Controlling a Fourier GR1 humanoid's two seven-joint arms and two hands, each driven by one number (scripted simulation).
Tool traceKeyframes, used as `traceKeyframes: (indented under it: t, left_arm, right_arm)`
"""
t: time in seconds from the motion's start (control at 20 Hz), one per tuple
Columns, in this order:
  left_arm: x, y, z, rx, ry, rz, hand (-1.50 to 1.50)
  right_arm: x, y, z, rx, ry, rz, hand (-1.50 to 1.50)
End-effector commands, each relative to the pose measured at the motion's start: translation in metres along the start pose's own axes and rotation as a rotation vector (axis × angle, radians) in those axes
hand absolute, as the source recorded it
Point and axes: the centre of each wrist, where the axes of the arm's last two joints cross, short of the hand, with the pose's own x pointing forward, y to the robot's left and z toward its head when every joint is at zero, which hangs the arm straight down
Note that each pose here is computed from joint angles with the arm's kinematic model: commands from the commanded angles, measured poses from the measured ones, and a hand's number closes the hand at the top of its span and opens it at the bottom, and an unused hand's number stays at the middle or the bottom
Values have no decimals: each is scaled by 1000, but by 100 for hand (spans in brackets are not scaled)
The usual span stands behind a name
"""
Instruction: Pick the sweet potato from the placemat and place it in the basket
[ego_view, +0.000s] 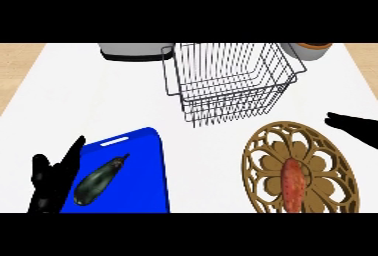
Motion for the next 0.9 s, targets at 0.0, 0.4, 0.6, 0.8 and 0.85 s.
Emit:
traceKeyframes:
  t: [0.0, 0.4, 0.6, 0.8, 0.85]
  left_arm:
    - [-27, -7, 11, -31, 111, 26, 0]
    - [-20, -10, 6, -13, 120, 27, 0]
    - [-26, 1, -8, -8, 130, 29, 0]
    - [-16, -13, -9, -12, 123, 8, 0]
    - [-32, -12, 14, -9, 117, 18, 0]
  right_arm:
    - [-8, 26, -21, 15, 34, 26, -150]
    - [-20, 66, -39, 49, 37, 44, -150]
    - [-36, 64, -43, 19, 20, 5, -150]
    - [-26, 91, -43, 11, 20, 29, -150]
    - [-23, 90, -55, 21, 23, 47, -150]
